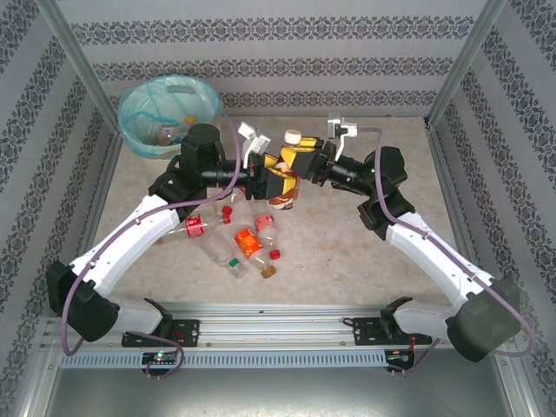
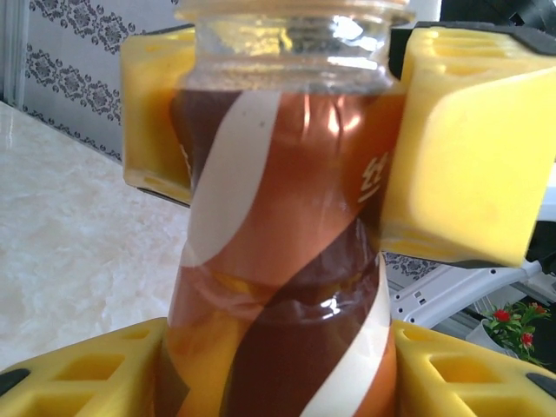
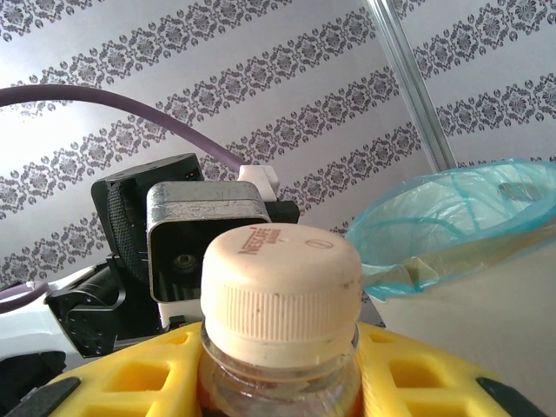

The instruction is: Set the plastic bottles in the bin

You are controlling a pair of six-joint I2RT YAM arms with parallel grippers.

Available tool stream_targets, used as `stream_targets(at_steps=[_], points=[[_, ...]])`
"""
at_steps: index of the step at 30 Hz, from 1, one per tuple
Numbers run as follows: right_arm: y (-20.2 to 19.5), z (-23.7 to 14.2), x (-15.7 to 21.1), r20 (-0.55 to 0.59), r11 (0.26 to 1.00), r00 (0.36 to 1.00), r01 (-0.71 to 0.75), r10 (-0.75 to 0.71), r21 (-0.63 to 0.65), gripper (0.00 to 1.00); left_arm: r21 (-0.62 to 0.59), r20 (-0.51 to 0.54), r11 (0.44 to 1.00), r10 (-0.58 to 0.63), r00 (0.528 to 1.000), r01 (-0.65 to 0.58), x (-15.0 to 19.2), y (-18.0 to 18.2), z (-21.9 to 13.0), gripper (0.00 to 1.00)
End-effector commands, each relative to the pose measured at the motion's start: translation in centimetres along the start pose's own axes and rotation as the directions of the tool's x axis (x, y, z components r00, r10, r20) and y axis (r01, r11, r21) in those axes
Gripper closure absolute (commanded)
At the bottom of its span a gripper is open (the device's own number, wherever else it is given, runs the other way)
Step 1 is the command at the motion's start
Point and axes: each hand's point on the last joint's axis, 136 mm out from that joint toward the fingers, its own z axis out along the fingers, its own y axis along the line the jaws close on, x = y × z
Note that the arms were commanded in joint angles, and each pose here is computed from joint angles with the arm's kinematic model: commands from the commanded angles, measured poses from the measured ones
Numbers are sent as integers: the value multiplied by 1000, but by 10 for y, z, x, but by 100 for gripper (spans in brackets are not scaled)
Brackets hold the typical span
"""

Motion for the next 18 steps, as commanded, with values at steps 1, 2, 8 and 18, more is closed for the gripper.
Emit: stream_targets(at_steps=[1, 2, 8, 18], points=[[11, 3, -18, 50, 998, 997, 58, -57, -15, 55, 15, 65, 996, 87, 994, -89, -17, -15, -12, 47], [9, 2, -19, 56, 998, 997, 56, -56, 1, 46, 12, 67, 995, 95, 993, -96, -17, -15, -13, 47], [-9, -15, -30, 142, 981, 984, 82, -108, 173, 16, -62, 113, 991, 124, 986, -118, -30, -11, -24, 48], [-31, -63, -47, 243, 882, 938, 113, -247, 457, 15, -540, 207, 838, 225, 952, -81, -93, 54, -113, 51]])
